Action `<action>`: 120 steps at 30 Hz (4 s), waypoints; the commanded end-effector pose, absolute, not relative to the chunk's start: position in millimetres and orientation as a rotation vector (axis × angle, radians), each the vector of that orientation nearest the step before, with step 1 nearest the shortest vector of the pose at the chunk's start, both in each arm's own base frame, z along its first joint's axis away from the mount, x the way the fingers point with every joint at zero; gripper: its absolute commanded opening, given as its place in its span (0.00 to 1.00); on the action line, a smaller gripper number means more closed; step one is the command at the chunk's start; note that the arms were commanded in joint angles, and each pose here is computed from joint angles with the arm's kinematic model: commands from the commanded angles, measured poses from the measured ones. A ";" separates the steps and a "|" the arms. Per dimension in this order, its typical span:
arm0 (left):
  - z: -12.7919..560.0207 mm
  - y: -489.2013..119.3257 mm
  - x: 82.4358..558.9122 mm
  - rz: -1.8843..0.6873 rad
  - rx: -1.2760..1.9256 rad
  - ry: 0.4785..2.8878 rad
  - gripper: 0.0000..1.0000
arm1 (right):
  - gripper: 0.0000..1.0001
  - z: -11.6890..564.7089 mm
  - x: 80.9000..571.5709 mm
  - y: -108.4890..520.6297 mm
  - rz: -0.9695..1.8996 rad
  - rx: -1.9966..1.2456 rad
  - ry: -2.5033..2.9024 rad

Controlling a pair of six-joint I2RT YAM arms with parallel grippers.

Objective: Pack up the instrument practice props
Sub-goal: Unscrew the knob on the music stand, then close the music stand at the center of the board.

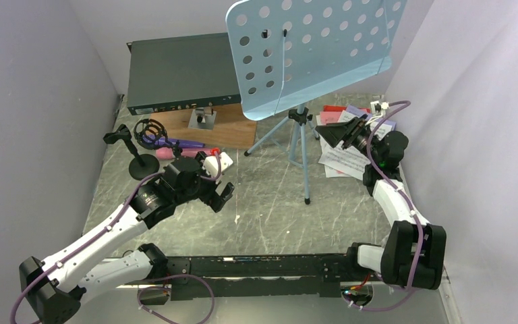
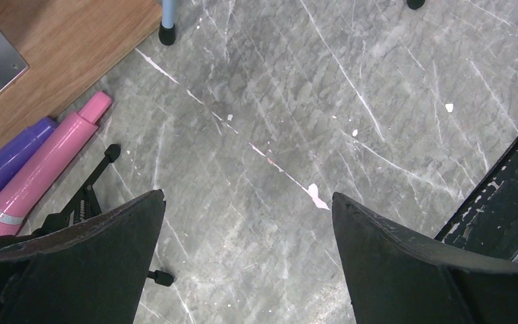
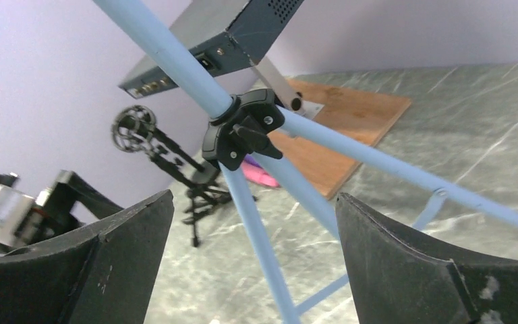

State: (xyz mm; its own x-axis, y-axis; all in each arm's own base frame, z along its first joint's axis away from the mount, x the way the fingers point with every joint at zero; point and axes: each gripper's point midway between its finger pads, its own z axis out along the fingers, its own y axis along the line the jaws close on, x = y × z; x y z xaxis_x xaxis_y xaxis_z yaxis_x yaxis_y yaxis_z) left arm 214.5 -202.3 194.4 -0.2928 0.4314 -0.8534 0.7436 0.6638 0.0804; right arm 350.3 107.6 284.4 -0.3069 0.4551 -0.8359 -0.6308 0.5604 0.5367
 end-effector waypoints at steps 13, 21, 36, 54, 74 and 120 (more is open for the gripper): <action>202.8 -205.7 218.2 -0.449 0.911 1.916 0.99 | 0.72 314.6 357.2 124.5 1.693 0.509 1.593; 201.9 -205.3 217.9 -0.448 0.914 1.918 1.00 | 0.67 331.7 371.1 143.2 1.815 0.527 1.618; 201.6 -206.7 216.6 -0.459 0.923 1.919 0.99 | 0.40 327.0 389.4 140.8 1.818 0.585 1.612; 204.8 -209.4 213.5 -0.489 0.927 1.906 0.99 | 0.24 325.0 371.1 149.4 1.477 -0.032 1.580; 254.2 -274.7 209.2 -1.031 0.583 1.730 0.99 | 0.80 273.6 326.9 115.8 0.902 -0.540 1.421; 223.9 -441.8 321.7 -0.414 0.171 1.834 0.00 | 0.92 252.6 346.2 79.3 0.829 -0.505 1.526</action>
